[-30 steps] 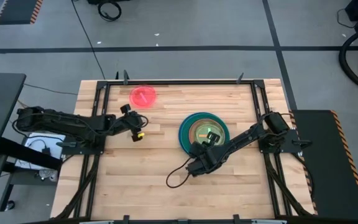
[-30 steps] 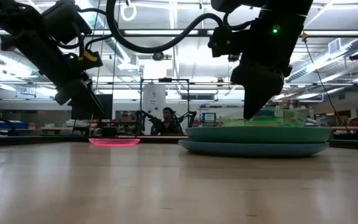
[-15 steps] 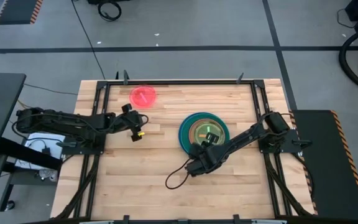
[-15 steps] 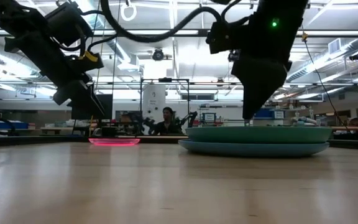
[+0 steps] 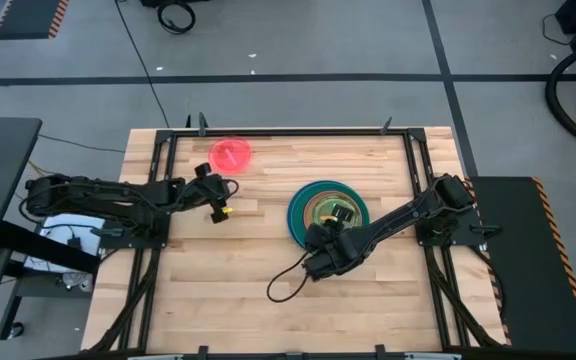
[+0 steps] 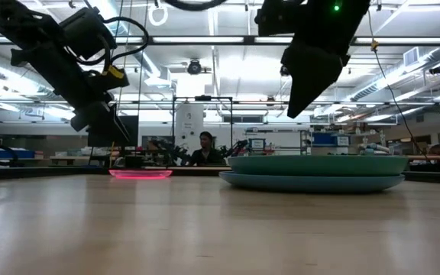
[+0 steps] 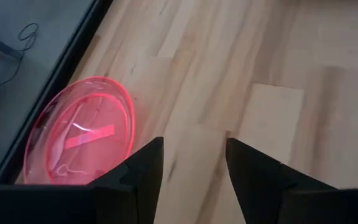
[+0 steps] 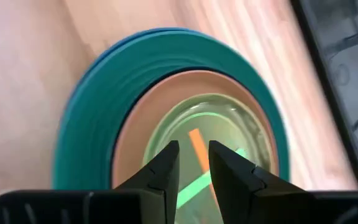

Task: Stack plastic plates
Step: Stack the pink plate on top of the green plate

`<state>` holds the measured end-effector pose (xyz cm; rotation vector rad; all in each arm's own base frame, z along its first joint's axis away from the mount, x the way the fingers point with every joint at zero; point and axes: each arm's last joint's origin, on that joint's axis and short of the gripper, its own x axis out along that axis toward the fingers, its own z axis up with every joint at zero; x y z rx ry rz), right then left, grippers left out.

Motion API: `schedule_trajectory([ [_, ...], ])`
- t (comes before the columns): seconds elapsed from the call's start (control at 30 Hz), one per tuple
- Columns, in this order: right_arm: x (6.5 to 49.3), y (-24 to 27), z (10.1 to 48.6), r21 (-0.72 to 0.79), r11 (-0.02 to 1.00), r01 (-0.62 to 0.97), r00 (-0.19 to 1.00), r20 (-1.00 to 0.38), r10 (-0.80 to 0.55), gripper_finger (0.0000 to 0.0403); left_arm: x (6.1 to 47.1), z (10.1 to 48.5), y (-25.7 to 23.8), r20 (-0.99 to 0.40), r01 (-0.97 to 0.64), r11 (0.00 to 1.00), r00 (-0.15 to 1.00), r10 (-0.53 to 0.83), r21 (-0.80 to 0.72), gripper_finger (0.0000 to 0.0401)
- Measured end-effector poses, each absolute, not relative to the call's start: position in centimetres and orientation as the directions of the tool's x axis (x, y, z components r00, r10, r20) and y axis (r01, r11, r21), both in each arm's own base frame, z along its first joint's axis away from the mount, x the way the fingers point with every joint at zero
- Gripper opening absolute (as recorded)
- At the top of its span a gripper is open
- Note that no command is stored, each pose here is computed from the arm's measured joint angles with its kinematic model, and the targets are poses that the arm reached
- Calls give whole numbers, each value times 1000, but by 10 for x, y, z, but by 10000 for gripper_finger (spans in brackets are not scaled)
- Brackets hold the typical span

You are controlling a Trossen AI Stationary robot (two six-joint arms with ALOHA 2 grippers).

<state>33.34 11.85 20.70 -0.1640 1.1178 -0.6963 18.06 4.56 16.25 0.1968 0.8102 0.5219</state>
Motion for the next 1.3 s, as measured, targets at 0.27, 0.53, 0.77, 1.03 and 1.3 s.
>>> schedule_trajectory([
  [0.27, 332, 116, 203, -488, 747, 450, 265, -726, -634, 96, 187, 152, 61, -646, -364, 834, 527, 552, 415, 181],
  [0.53, 338, 120, 204, -461, 752, 471, 328, -700, -634, 96, 192, 134, 80, -669, -380, 808, 456, 587, 450, 181],
  [0.77, 342, 122, 204, -445, 767, 463, 358, -697, -621, 96, 199, 129, 94, -675, -382, 793, 420, 606, 474, 178],
  [1.03, 345, 123, 205, -431, 780, 454, 388, -692, -609, 96, 223, 126, 107, -709, -321, 800, 373, 599, 507, 155],
  [1.3, 346, 124, 205, -432, 782, 450, 391, -692, -607, 96, 229, 113, 126, -741, -324, 781, 264, 617, 534, 148],
])
